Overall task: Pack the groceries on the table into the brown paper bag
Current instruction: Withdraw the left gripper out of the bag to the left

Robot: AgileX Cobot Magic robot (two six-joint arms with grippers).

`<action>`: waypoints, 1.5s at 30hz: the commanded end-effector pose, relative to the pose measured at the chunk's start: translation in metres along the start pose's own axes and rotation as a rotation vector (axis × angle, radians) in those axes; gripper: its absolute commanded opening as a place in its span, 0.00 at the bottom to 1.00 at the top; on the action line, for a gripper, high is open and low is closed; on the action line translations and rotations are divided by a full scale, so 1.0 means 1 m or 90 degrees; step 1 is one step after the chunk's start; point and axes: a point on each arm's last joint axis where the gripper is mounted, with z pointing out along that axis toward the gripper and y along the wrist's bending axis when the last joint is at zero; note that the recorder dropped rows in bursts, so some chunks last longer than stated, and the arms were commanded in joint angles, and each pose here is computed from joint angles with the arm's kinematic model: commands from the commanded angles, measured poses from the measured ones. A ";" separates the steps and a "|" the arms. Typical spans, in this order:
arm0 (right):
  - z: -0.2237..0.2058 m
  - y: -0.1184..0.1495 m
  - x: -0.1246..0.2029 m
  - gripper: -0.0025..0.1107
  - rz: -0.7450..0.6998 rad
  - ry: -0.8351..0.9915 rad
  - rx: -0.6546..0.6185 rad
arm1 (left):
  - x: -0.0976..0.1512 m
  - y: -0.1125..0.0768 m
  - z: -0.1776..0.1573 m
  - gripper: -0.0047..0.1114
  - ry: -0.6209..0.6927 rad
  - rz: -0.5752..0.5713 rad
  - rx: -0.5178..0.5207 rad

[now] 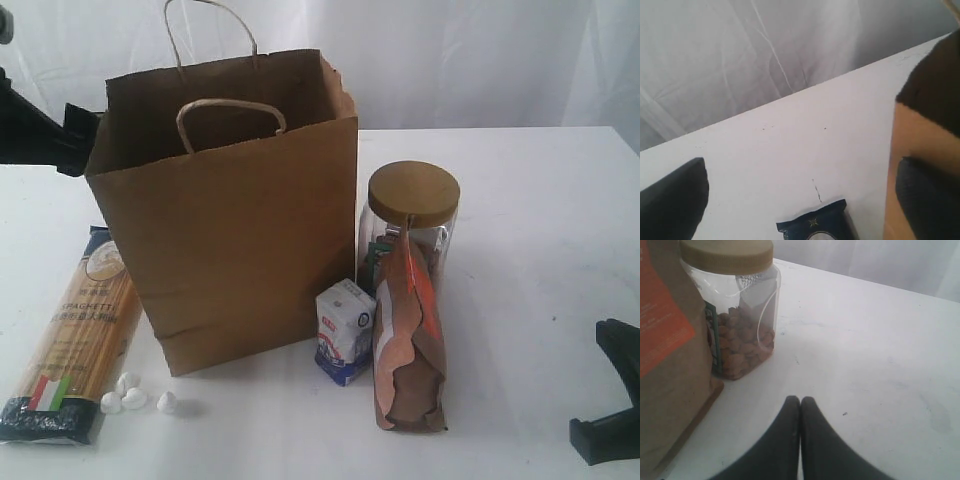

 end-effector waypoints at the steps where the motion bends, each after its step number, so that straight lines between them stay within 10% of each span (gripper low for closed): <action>1: -0.001 0.000 0.002 0.02 -0.002 0.001 0.004 | -0.003 0.010 -0.021 0.94 -0.032 -0.076 -0.013; 6: -0.001 0.000 0.002 0.02 -0.002 0.001 0.004 | -0.018 0.030 -0.069 0.90 -0.082 -0.015 -0.054; 16: -0.001 0.000 0.002 0.02 -0.002 0.001 0.004 | -0.006 0.044 -0.182 0.04 -0.030 -0.056 -0.182; 30: -0.001 -0.001 0.002 0.02 -0.001 0.001 0.005 | 0.057 0.013 -0.230 0.04 -0.160 -0.290 -0.204; 45: -0.001 -0.001 0.002 0.02 -0.001 0.001 0.005 | 0.145 -0.003 -0.184 0.04 -0.022 -0.355 -0.191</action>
